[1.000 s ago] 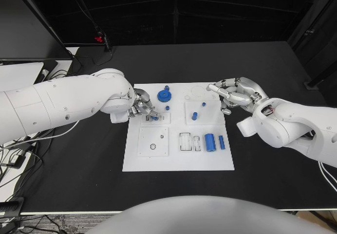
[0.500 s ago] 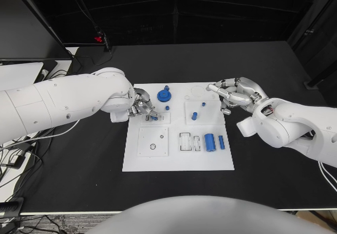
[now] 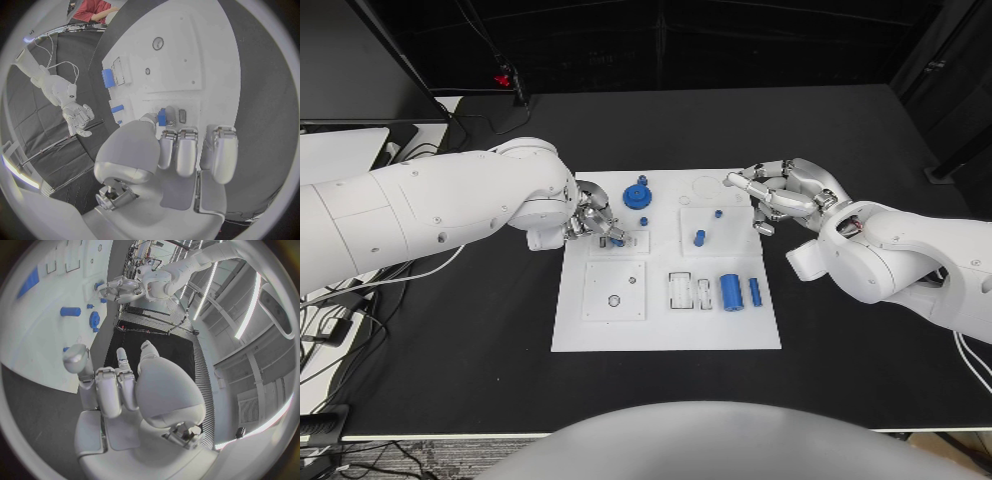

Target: Assemble the parts on the task board

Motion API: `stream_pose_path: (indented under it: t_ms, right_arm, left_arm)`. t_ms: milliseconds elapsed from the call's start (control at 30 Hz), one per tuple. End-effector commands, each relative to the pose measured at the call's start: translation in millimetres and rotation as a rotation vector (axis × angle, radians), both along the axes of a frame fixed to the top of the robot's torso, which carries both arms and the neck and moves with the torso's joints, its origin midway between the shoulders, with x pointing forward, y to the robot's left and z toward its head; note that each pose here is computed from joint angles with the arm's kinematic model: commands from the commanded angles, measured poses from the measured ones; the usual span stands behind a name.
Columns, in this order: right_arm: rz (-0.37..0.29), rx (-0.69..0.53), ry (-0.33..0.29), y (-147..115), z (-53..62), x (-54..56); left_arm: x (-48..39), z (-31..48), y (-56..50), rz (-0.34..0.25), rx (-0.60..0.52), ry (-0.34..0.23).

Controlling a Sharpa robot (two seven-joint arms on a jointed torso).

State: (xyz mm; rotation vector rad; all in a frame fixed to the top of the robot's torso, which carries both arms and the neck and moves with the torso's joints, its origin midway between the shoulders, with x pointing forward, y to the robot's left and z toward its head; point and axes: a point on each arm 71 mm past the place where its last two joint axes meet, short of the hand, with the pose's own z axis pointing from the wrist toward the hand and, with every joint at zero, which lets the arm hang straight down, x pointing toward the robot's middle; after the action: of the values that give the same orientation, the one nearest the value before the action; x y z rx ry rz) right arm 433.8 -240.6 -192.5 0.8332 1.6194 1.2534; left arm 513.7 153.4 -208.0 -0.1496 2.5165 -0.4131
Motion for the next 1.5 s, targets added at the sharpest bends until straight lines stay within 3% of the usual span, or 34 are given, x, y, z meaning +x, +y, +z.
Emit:
stream_pose_path:
  t_ms: [33,1500]
  right_arm:
    - [0.010,0.006,-0.003,1.3,1.1,-0.6]
    - [0.013,0.007,0.000,1.8,0.7,-0.3]
  left_arm:
    - [-2.1,-6.6,2.2,0.001,0.037,0.021]
    - [-2.8,-7.3,-2.5,-0.023,0.036,0.033]
